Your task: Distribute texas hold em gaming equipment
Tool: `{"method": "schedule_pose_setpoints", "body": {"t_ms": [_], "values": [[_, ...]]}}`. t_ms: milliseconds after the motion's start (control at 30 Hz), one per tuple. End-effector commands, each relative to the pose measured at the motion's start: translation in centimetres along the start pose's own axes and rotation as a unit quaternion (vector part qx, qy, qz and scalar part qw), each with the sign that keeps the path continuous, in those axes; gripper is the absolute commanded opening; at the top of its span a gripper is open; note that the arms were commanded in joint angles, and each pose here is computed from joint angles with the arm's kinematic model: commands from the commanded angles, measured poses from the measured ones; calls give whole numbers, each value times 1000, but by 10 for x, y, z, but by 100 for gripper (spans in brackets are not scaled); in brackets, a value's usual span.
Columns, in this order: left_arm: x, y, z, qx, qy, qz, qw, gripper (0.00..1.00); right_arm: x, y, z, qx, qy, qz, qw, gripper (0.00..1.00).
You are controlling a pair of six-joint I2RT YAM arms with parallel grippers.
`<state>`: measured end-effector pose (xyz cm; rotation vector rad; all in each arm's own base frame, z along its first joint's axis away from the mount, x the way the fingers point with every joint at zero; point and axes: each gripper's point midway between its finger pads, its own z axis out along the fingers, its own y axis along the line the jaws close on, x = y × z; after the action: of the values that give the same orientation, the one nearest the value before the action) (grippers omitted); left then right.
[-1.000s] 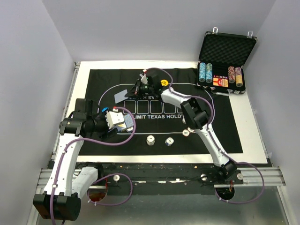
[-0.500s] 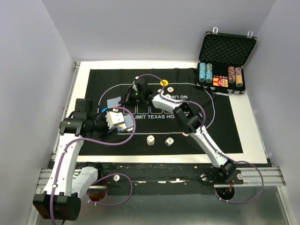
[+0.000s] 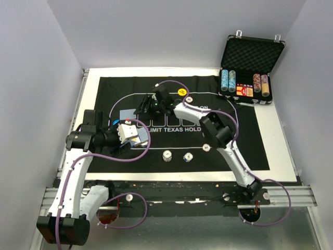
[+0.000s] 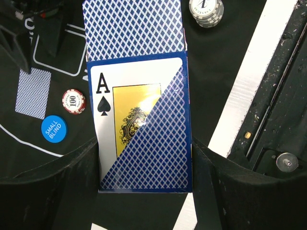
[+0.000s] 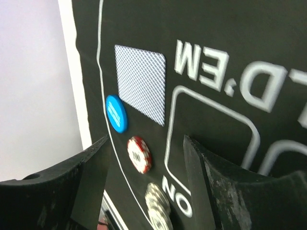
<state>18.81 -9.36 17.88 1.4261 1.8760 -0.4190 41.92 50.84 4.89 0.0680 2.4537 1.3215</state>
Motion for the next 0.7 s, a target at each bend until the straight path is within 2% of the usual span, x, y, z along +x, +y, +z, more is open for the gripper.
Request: {"method": "schedule_pose_setpoints", "body": {"t_ms": [0,33,167,300,500,667], "values": [[-16,1,-5,-2,-29,14,999,46,-6,6,-41,31,-13,-31,999,74],[-16,1,-5,-2,-29,14,999,46,-8,4,-48,35,-14,-33,999,77],[-15,1,-4,-2,-26,13,1000,46,-13,17,-88,34,-20,-45,998,79],[-13,2,-2,-3,-25,12,1000,46,-14,49,-136,-11,-33,-60,998,84],[-12,3,-1,-4,-25,13,1000,46,16,77,-190,-69,-7,-81,994,91],[-13,6,-1,-3,-25,14,1000,47,51,85,-212,-117,45,-94,988,96]]}}
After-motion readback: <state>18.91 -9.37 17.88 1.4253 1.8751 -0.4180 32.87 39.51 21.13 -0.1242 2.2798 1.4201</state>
